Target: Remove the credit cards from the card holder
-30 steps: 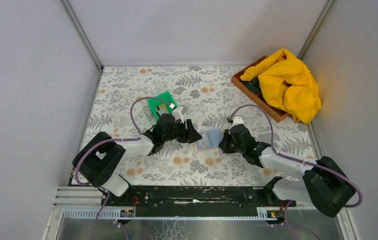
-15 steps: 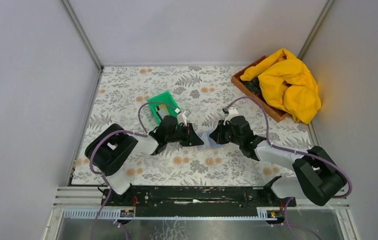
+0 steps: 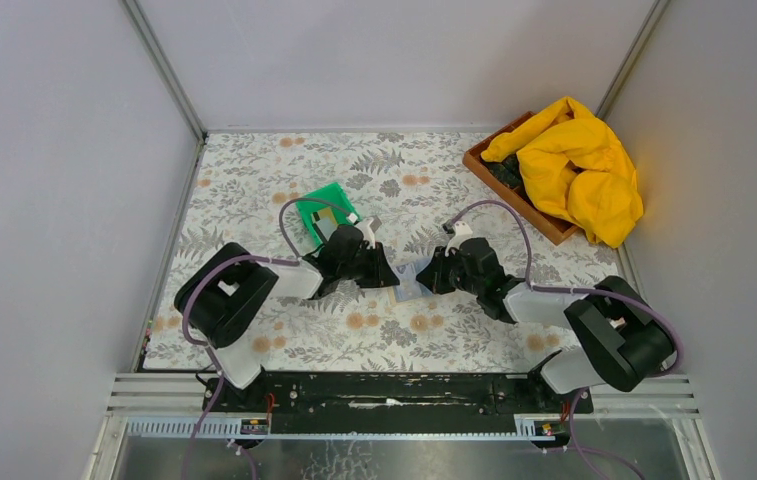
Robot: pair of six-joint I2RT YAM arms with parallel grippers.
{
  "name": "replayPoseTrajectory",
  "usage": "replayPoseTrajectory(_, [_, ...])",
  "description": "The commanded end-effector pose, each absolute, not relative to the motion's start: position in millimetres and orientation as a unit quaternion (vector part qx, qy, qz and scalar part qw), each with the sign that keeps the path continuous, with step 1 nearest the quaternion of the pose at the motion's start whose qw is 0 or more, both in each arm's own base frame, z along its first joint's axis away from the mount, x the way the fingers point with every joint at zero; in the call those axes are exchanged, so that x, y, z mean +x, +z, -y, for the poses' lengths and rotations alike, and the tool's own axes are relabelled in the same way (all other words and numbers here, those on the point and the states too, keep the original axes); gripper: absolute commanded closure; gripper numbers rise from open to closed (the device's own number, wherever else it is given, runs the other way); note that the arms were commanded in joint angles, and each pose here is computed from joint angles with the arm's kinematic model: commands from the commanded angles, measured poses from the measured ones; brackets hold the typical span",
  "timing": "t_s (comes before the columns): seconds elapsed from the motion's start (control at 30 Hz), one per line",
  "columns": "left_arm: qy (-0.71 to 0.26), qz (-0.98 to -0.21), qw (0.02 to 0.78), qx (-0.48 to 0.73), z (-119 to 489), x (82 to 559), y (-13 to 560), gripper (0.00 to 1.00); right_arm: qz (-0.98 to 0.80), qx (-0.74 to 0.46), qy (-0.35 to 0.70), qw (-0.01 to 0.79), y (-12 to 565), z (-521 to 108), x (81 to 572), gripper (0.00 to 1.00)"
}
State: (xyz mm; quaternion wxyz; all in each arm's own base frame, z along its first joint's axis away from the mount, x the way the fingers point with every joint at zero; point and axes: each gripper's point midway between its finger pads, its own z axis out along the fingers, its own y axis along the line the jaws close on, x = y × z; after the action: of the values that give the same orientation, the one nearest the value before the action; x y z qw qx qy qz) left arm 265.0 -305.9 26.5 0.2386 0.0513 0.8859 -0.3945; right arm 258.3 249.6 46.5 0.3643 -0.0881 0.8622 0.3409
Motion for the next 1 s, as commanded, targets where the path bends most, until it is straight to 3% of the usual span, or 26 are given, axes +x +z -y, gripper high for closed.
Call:
replayPoseTrajectory(0.0, [-0.365, -0.901, 0.229, 0.054, 301, 267, 12, 0.77, -0.847, -0.083, 0.350, 0.390, 56, -252, 273, 0.90])
replayPoseTrajectory(0.2, [-0.356, -0.905, 0.228, 0.053, 299, 269, 8, 0.77, -0.853, -0.073, 0.340, 0.389, 49, -246, 278, 0.84])
replayPoseTrajectory(0.47, [-0.351, -0.909, 0.219, 0.051, 297, 269, 2, 0.77, -0.858, -0.065, 0.339, 0.381, 43, -243, 281, 0.68])
replayPoseTrajectory(0.97, [-0.353, -0.911, 0.206, 0.053, 299, 267, -2, 0.77, -0.849, -0.079, 0.381, 0.357, 43, -258, 273, 0.66])
